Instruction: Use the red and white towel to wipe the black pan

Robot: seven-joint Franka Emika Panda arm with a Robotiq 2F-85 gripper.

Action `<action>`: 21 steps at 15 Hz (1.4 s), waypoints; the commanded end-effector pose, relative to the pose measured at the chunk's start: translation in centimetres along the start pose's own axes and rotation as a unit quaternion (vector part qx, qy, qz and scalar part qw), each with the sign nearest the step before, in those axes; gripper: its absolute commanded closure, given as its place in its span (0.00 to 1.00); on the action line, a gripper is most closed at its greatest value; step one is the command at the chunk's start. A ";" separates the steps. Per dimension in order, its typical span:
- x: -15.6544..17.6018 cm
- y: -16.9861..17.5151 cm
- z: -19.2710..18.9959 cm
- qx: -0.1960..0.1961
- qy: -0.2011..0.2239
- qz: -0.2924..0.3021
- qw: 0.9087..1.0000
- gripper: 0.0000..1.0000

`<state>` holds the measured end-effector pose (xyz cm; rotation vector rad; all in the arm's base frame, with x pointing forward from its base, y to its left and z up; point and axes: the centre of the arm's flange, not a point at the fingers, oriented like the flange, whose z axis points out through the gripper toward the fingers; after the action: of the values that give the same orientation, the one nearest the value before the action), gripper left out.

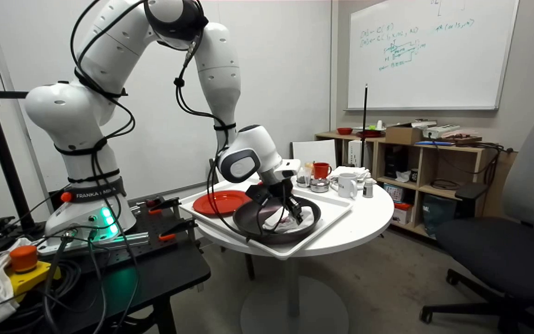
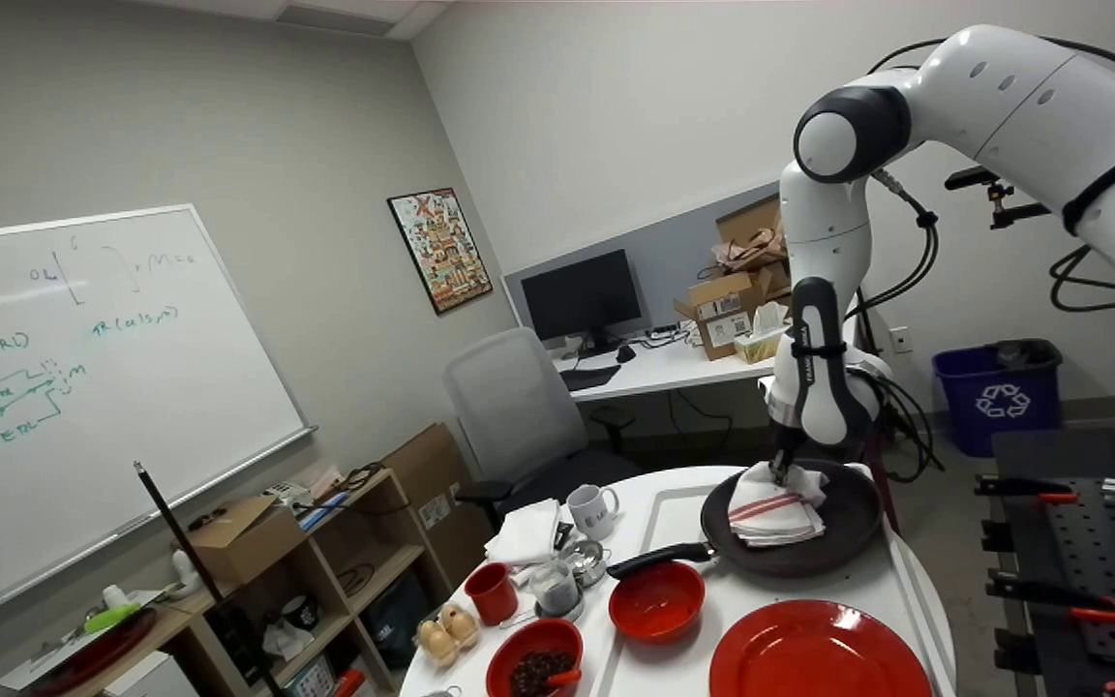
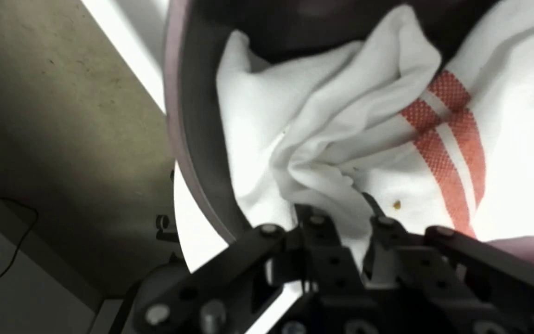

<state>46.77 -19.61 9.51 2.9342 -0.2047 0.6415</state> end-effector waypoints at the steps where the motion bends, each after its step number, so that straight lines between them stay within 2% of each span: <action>1: 1.0 -1.5 -0.7 0.024 0.079 0.007 0.997 0.97; 3: 2.8 -2.4 -2.1 0.045 0.108 0.002 0.993 0.97; 6: 4.2 -3.7 -4.5 0.083 0.131 -0.014 0.988 0.97; 10: 3.8 -5.2 -7.4 0.132 0.144 -0.031 0.980 0.97; 14: 1.9 -6.7 -11.2 0.179 0.144 -0.052 0.972 0.97; 17: 0.2 -9.2 -14.3 0.185 0.124 -0.033 0.974 0.97; 21: -0.2 -13.9 -17.6 0.164 0.072 0.002 0.984 0.97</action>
<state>44.54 -8.96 22.08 3.2057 0.0051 1.0594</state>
